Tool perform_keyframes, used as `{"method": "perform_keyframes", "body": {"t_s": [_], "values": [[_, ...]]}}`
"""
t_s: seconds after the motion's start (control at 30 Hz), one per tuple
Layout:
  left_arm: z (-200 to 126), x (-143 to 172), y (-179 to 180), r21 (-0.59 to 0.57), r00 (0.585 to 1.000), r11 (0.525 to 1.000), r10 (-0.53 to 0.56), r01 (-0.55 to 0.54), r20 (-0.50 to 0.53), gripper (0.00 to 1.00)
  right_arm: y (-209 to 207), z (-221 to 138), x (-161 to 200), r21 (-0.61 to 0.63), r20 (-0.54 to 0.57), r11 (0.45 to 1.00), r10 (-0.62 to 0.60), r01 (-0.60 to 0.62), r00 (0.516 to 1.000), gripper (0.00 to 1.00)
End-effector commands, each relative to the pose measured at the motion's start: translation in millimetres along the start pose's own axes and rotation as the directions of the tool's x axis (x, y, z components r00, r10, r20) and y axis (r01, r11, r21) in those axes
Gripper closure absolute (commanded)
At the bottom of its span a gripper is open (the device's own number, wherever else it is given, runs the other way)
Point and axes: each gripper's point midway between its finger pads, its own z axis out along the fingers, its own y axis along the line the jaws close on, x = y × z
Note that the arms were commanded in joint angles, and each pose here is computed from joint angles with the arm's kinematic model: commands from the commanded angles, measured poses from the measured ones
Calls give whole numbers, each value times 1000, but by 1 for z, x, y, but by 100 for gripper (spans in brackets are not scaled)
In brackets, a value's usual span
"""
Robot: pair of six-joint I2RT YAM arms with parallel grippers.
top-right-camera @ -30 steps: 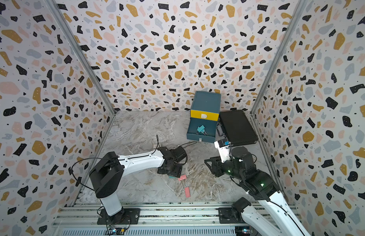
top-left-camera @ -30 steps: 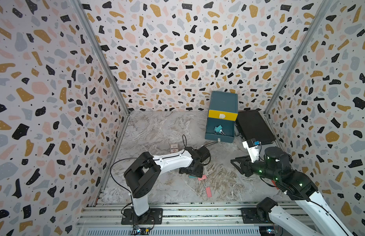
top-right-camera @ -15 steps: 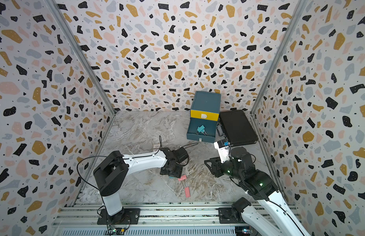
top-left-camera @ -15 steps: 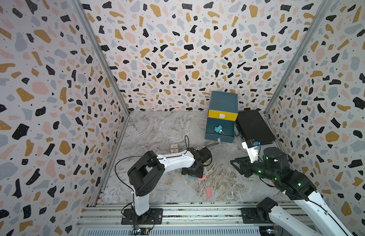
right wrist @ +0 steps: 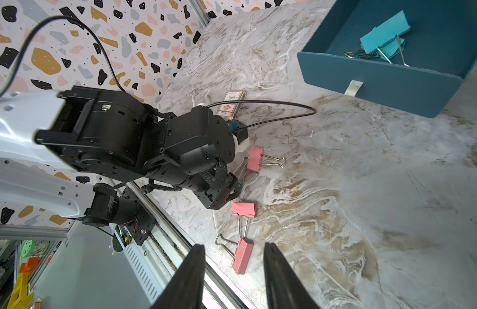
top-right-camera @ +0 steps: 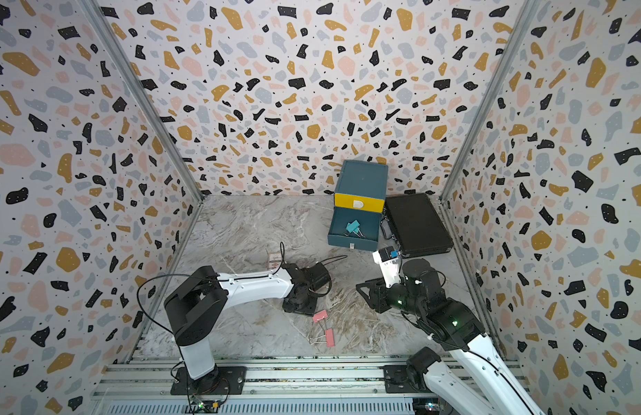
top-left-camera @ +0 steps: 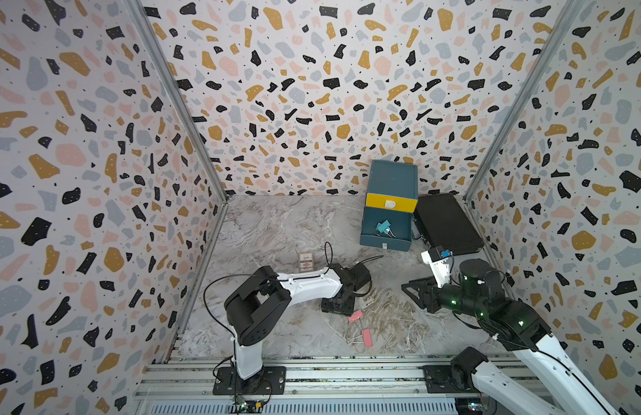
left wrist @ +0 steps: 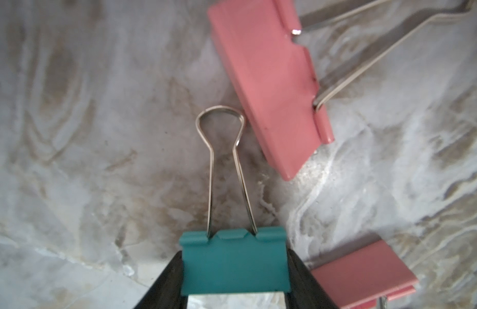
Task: Put the binder clips in the drawer according to color
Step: Pick up the binder clip at the center of the board.
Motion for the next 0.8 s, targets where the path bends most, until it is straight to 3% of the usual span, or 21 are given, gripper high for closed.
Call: {"method": "perform_keyframes", "body": {"t_s": [0.0,0.2,0.4,0.57,0.77], "values": [[1,-1,0,0,1000,1000,-5,5,11,51,4,-1,-2,-25,13,1000,2,-2,1000,59],[-19,-7,-2,18,999,1000,-3,2,50,52,12,1,0,-82,9,997,-12,13,1000,60],[-83,-36,-17,98,986,995,-1,-15,167,54,5,-3,-6,-25,41,999,-30,31,999,61],[-138,-79,-47,233,960,972,-36,-31,277,54,-13,-14,-31,124,118,991,-65,50,991,61],[-199,-156,-86,393,893,918,-136,-48,429,54,-47,-48,-67,392,264,920,-114,1,958,61]]}}
